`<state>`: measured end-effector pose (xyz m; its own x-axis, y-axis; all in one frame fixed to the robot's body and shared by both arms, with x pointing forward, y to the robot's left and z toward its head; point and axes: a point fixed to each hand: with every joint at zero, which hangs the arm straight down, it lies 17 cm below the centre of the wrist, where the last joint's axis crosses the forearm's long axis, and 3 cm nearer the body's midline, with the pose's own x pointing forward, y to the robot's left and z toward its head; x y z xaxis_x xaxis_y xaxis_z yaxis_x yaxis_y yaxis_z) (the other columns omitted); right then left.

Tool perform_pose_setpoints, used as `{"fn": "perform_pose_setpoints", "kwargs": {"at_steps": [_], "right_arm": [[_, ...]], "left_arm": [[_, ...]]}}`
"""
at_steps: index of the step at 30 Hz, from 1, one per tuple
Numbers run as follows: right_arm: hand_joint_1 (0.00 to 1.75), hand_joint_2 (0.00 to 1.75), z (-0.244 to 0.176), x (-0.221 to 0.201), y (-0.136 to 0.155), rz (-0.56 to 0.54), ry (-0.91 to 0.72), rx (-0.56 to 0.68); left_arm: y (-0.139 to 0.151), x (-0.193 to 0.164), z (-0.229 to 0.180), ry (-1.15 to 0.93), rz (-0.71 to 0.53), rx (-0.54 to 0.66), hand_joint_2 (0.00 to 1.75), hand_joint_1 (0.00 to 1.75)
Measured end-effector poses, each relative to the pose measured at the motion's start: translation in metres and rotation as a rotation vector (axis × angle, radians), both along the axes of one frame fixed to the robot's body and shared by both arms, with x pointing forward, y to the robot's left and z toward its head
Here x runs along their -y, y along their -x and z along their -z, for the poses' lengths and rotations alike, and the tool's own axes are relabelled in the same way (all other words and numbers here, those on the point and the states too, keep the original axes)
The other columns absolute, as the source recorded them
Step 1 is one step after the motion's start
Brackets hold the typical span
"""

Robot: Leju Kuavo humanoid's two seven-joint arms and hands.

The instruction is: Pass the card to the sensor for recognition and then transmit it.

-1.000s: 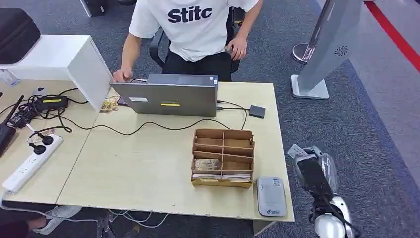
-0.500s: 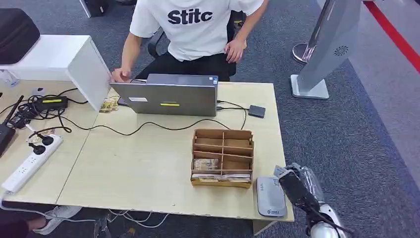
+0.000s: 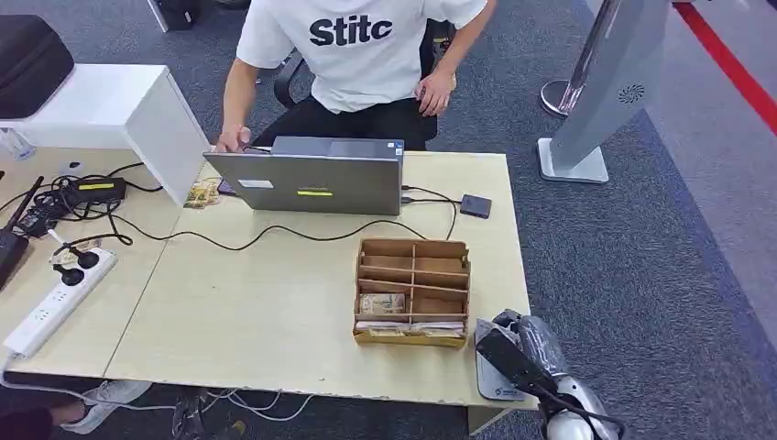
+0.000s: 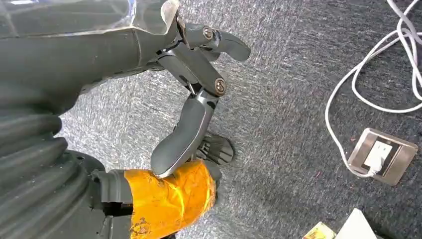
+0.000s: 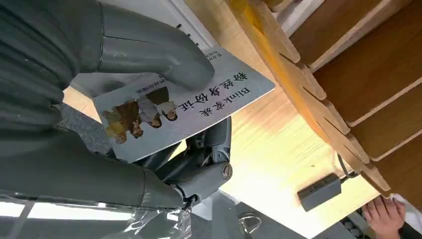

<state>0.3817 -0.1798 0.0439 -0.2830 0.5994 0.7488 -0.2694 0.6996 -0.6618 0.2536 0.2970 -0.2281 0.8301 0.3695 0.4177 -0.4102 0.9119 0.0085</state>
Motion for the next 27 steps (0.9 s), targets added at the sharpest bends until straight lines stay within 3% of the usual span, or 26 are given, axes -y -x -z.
{"fn": "perform_pose_setpoints", "kwargs": {"at_steps": [13, 18, 22, 27], "right_arm": [[1.75, 1.75, -0.010, -0.002, -0.009, 0.057, 0.134, 0.086], [1.75, 1.75, -0.067, 0.009, -0.025, 0.132, 0.167, 0.239], [1.75, 1.75, -0.149, 0.004, -0.036, 0.195, 0.203, 0.436], [1.75, 1.75, -0.209, -0.055, -0.040, 0.101, 0.081, 0.488]], "left_arm": [[0.002, 0.001, 0.001, -0.009, 0.030, -0.013, 1.75, 0.00], [0.001, 0.001, 0.001, -0.019, 0.041, -0.009, 1.75, 0.00], [0.000, 0.003, 0.000, -0.035, 0.056, -0.007, 1.75, 0.00], [-0.006, 0.016, -0.002, -0.036, 0.094, -0.003, 1.75, 0.00]]}}
